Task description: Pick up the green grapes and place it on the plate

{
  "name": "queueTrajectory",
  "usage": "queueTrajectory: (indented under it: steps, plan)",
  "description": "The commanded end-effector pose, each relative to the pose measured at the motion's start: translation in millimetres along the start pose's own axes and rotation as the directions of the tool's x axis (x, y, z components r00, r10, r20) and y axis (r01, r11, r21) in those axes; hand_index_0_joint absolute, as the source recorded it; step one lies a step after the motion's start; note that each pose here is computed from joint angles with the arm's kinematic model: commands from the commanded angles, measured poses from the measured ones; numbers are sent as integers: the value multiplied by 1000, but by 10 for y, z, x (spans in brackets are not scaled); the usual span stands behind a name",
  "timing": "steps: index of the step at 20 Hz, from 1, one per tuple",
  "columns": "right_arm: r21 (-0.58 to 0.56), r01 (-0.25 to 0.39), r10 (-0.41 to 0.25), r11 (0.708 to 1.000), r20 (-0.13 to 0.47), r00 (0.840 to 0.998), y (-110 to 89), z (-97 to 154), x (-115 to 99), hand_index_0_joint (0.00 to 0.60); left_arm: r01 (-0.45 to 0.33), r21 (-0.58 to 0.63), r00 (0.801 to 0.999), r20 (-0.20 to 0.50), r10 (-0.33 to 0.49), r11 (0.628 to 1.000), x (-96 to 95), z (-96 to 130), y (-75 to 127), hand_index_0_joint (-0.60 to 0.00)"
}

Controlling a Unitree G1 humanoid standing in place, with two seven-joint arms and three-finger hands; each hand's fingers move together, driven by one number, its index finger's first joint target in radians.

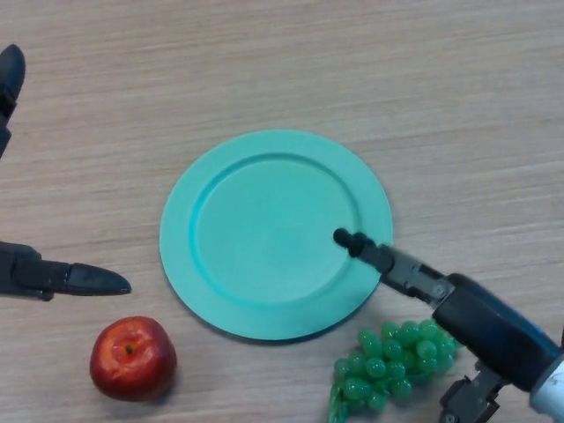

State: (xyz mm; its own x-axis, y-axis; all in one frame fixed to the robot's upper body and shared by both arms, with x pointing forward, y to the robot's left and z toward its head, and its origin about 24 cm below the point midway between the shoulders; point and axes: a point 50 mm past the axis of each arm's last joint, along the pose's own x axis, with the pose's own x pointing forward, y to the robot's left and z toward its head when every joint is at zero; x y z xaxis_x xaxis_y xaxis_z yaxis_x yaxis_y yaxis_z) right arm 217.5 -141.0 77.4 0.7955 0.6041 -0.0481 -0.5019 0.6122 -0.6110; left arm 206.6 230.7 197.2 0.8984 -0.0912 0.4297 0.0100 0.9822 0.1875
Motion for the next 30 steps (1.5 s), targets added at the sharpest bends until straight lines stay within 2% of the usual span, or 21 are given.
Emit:
queueTrajectory:
  steps: [1,4,5,6,7,8,9,10,13,19,21,23,24,25,26,27,28,30]
  plan:
    - [-62,106,-94,992,168,981,-93,167,8,0,-36,105,978,207,13,994,-32,330,99,0]
    - [-76,97,-86,992,131,988,-55,0,46,0,-51,102,978,205,29,994,-35,328,117,0]
    - [-77,96,-86,992,129,988,-54,-7,48,49,-52,101,978,206,30,994,-36,329,117,0]
    - [-79,95,-84,992,127,988,-53,-30,52,200,-54,99,978,208,33,994,-39,328,120,0]
    - [-81,94,-83,992,125,989,-51,-55,55,299,-57,97,977,208,36,994,-42,326,123,0]
    - [-81,93,-83,992,121,989,-48,-118,59,450,-62,94,977,207,41,994,-50,321,132,0]
    - [-84,99,-89,992,116,989,-47,-185,59,549,-65,93,978,203,45,994,-56,319,141,0]
    - [-90,116,-107,989,105,989,-47,-263,64,600,-69,98,979,200,49,993,-53,323,149,0]
    - [-99,127,-117,987,98,988,-29,-303,102,600,-82,99,975,212,59,992,-57,329,156,0]
    - [-208,99,-77,973,111,991,-18,-281,142,600,-81,96,976,210,59,992,-66,324,153,0]
    - [-240,95,-65,966,129,989,-92,-131,139,600,-82,98,974,218,59,992,-71,328,161,0]
    - [-270,128,-80,954,183,980,-230,117,145,600,-83,95,974,220,60,992,-73,331,177,0]
    - [-292,166,-94,942,246,965,-326,309,157,600,-83,95,974,220,61,992,-74,327,180,0]
    - [-288,178,-100,941,267,959,-363,393,161,600,-84,94,973,221,61,992,-73,326,180,0]
    - [-294,204,-106,934,319,942,-442,588,194,600,-83,92,973,222,61,992,-75,328,188,0]
    - [-313,224,-106,923,353,930,-478,678,229,600,-82,89,973,221,61,993,-78,329,194,0]
    - [-363,261,-100,894,407,908,-553,864,325,600,-84,81,972,224,64,993,-86,329,202,0]
    - [-408,291,-80,865,461,884,-642,1118,507,600,-86,75,972,227,67,993,-88,335,219,0]
